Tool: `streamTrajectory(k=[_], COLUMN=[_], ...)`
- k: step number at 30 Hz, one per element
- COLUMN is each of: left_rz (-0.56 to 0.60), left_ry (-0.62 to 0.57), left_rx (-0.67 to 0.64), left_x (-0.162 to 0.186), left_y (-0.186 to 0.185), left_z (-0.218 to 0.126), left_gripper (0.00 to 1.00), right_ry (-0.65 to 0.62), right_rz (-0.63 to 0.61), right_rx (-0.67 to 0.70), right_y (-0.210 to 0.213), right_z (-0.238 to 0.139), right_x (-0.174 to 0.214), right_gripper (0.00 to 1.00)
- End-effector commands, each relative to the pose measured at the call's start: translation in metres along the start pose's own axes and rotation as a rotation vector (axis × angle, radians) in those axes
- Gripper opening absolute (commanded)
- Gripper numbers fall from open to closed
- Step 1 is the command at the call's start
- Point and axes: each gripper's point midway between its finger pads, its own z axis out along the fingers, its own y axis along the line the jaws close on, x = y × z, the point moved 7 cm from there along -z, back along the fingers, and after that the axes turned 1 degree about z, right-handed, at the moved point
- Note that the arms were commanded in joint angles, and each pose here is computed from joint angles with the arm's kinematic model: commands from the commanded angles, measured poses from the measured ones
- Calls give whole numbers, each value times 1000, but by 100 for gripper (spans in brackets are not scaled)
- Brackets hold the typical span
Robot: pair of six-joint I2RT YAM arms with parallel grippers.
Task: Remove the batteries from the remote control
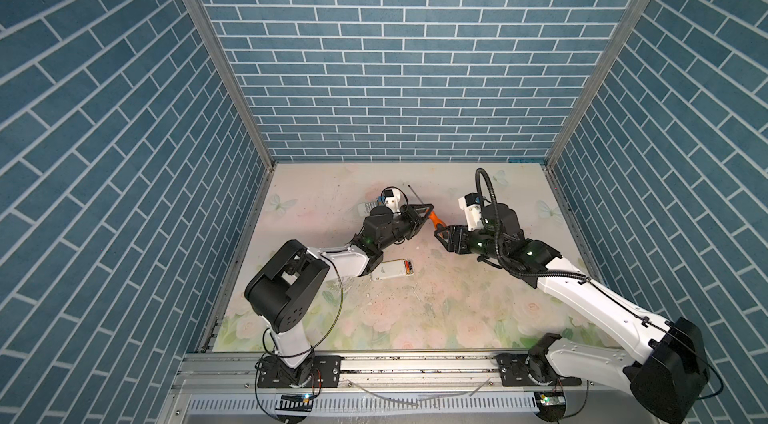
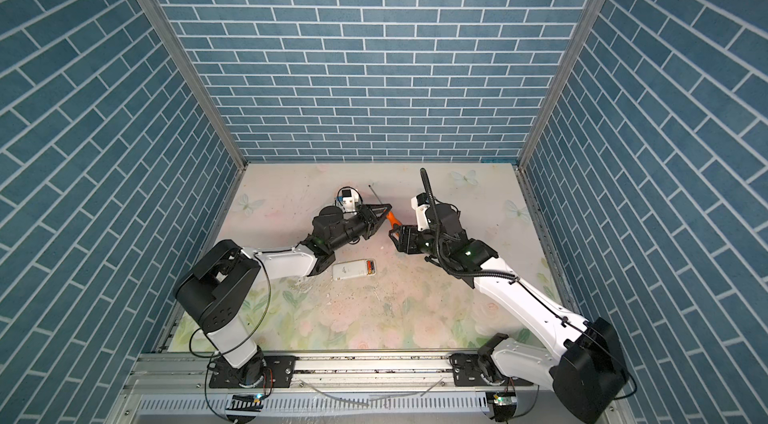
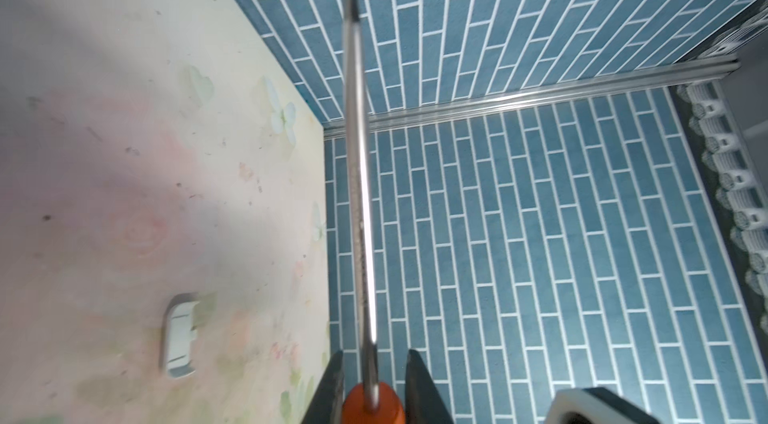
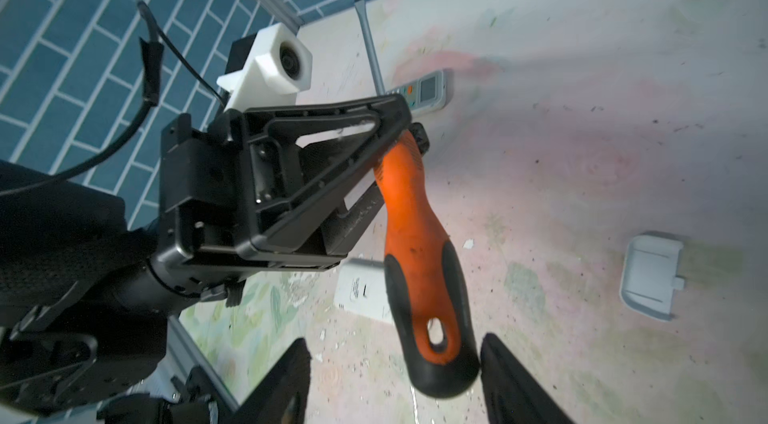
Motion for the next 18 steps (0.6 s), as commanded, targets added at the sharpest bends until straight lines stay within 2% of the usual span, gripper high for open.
streamTrajectory(k=[1, 8, 18], left_rz=[-12, -5, -10], left_ry=[-32, -26, -30], left_rx=[171, 207, 232], left_x=[-12, -15, -15], left_y=[-45, -66, -76], left_z=[7, 8, 3], left_gripper=[0, 0, 0], right_ry=[-172, -254, -363], right_rz=[41, 4, -37], right_rx=[-19, -29, -111], right_y=[8, 18, 35], right_z=[-6, -3, -5], right_x=[-23, -45, -69], right_gripper=[65, 62, 59])
